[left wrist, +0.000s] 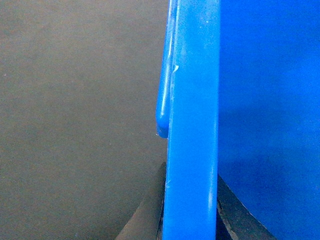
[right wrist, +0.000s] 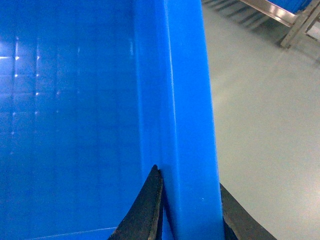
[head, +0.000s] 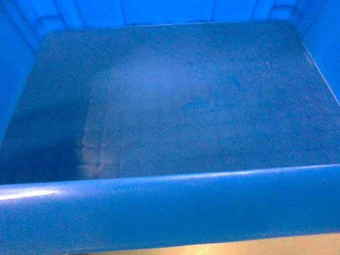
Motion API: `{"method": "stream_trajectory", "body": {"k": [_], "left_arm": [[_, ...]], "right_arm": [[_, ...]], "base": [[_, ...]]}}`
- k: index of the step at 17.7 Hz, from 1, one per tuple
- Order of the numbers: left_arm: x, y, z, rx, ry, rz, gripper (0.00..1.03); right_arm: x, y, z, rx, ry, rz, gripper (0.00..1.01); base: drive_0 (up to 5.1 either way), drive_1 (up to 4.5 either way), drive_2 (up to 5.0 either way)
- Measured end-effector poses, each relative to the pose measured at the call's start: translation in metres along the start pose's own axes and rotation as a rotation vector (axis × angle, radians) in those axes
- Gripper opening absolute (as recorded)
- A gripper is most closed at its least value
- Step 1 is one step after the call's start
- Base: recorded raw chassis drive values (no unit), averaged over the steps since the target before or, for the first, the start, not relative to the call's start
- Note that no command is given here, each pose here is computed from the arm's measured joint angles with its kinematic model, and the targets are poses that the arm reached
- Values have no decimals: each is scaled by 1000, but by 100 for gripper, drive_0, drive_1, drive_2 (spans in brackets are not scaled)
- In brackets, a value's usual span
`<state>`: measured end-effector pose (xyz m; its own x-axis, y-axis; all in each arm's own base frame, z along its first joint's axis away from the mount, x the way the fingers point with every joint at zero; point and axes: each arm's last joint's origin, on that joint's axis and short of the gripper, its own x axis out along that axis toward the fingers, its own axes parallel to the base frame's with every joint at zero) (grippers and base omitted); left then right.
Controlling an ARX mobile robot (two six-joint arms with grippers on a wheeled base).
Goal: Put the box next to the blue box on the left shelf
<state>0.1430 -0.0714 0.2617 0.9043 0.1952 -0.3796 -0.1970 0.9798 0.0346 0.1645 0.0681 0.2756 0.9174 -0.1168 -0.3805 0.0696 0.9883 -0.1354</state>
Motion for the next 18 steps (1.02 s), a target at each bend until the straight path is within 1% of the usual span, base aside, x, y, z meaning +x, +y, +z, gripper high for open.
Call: {"method": "stream_trajectory", "body": {"k": [18], "left_arm": [[0,0,0,0,0,0,11]], "right_arm": [[0,0,0,0,0,0,16]], "base": [[-142,-142,-142]]}}
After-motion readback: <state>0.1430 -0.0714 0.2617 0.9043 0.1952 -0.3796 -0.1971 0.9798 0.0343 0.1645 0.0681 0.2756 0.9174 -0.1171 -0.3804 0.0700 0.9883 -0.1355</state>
